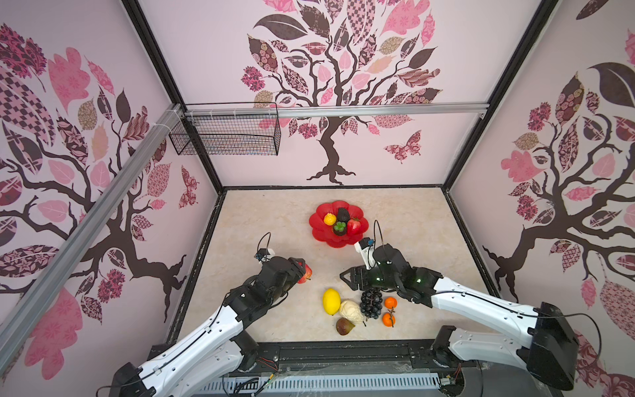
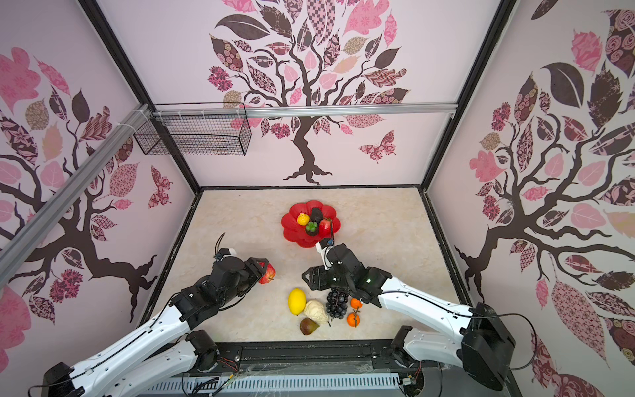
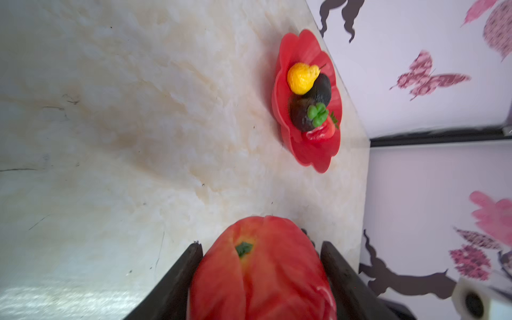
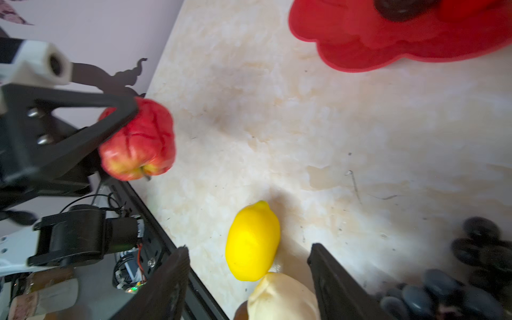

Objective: Arrange fruit in a fruit bowl
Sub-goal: Pick up the fruit from the bottom-center of the table, then place the fruit in the fruit bowl.

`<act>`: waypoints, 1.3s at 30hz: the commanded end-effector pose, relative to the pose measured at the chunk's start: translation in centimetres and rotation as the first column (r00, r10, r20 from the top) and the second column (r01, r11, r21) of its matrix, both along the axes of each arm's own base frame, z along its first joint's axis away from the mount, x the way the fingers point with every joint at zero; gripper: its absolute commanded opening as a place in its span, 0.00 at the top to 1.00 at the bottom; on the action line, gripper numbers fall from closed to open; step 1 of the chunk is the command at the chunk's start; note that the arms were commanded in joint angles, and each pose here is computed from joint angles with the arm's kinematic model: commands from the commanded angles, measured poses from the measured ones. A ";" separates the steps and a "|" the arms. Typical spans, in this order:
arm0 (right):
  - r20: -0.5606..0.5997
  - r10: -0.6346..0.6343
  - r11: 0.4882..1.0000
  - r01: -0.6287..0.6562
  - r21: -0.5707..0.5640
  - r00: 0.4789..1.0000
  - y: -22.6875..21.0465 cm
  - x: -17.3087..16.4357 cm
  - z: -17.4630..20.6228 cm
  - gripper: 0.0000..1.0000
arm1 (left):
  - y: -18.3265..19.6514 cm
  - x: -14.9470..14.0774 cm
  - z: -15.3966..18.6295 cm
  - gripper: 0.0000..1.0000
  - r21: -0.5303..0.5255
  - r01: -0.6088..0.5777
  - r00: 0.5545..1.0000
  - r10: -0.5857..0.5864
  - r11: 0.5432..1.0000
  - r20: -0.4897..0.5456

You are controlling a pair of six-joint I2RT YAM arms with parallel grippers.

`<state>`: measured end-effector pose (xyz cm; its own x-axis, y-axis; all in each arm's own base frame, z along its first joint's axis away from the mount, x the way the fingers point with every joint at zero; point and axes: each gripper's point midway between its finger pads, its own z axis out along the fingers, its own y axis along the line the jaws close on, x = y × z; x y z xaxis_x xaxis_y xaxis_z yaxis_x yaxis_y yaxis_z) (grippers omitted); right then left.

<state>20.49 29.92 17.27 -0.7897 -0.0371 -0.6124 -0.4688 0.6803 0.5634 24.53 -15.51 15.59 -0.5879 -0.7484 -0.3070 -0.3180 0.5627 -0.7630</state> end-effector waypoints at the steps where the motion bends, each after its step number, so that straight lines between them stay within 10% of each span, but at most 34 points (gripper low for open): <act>1: 0.095 -0.013 0.991 0.000 0.134 0.995 2.1 0.0 4.2 0.31 | -1.8 0.6 -0.1 0.43 -0.238 -0.028 0.999 0.022 0.971 -0.026; 21: 0.078 0.085 0.984 -0.096 0.153 0.993 7.0 -0.3 1.8 0.67 | -3.9 0.4 -1.4 0.43 -0.387 -0.050 0.991 -0.001 0.921 -0.131; 39: 0.077 0.082 0.986 -0.092 0.137 0.994 7.8 0.4 1.1 0.79 | -5.5 -0.7 -1.9 0.43 -0.380 -0.015 0.990 -0.039 0.925 -0.135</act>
